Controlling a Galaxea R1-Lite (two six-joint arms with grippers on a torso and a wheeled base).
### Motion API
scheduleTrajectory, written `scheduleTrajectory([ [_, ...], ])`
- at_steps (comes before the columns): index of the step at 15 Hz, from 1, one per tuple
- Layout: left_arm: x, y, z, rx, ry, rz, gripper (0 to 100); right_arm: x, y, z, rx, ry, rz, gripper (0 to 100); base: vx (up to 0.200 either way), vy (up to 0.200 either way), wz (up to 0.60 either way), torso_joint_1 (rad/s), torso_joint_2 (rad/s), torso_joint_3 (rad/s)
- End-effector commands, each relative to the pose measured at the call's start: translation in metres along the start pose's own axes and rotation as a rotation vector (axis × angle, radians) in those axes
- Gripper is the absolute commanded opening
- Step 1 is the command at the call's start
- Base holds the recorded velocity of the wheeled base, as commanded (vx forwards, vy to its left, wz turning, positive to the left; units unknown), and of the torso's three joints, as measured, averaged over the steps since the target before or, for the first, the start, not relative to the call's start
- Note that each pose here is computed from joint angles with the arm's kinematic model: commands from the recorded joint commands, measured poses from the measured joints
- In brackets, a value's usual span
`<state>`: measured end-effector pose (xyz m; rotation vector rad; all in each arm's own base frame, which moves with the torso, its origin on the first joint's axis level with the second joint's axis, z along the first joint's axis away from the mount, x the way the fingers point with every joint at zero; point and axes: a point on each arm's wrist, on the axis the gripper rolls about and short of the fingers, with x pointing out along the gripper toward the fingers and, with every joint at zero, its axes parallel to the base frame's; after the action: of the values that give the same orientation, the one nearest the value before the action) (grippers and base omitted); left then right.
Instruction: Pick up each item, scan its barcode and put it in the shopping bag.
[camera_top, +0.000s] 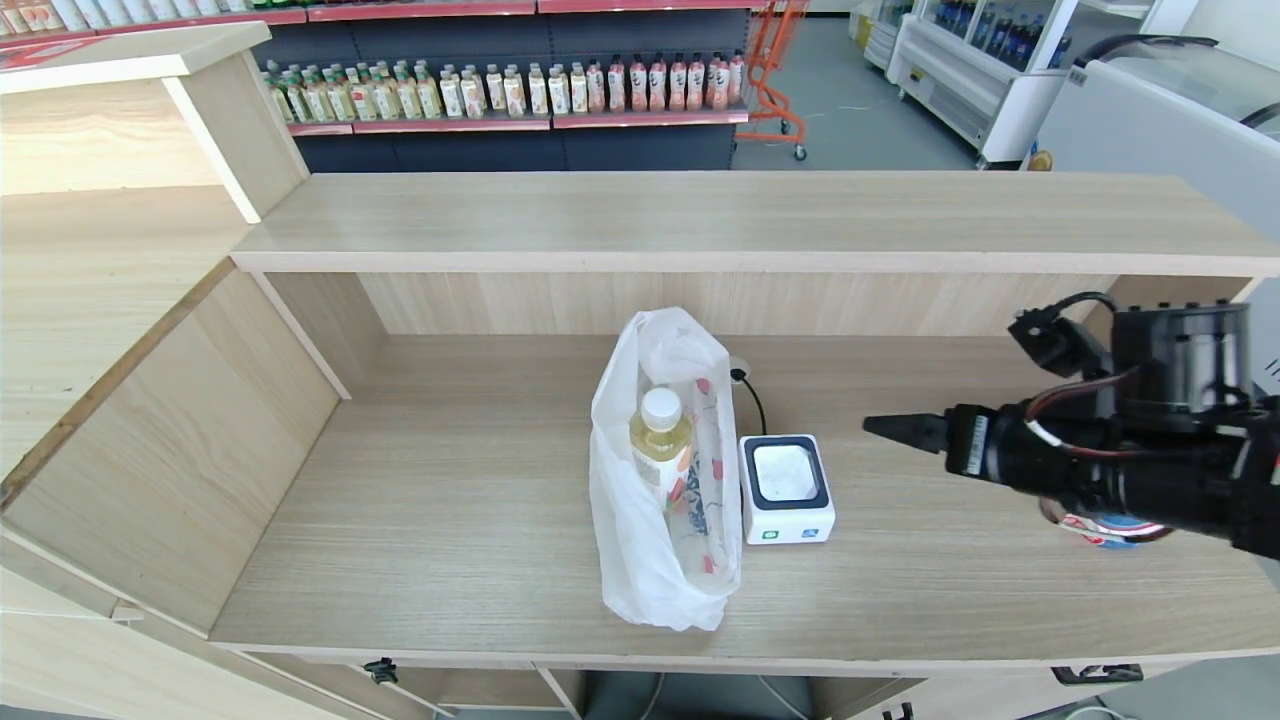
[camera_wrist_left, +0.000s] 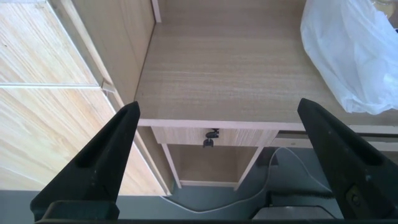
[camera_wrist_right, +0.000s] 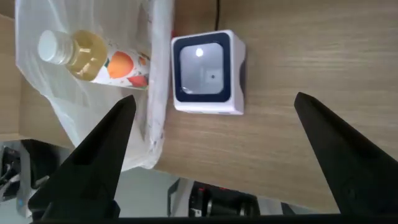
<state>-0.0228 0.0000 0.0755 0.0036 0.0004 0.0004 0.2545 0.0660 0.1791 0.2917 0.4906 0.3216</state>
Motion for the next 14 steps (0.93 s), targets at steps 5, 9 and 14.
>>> scheduleTrajectory([
  [5,0.0,0.0,0.0,-0.001,0.0,0.001,100,-0.079,-0.022,0.011,0.028,-0.129,-0.184,100,0.0,0.0,0.0,0.0,0.0,0.0],
  [9,0.0,0.0,0.0,-0.005,-0.002,0.0,100,-0.079,-0.032,-0.001,0.054,-0.098,-0.223,100,0.0,0.0,0.0,0.0,0.0,0.0],
  [14,0.0,0.0,0.0,-0.017,-0.002,0.001,100,-0.08,-0.037,-0.004,0.115,-0.096,-0.247,100,0.0,-0.16,0.0,0.003,0.0,0.001],
])
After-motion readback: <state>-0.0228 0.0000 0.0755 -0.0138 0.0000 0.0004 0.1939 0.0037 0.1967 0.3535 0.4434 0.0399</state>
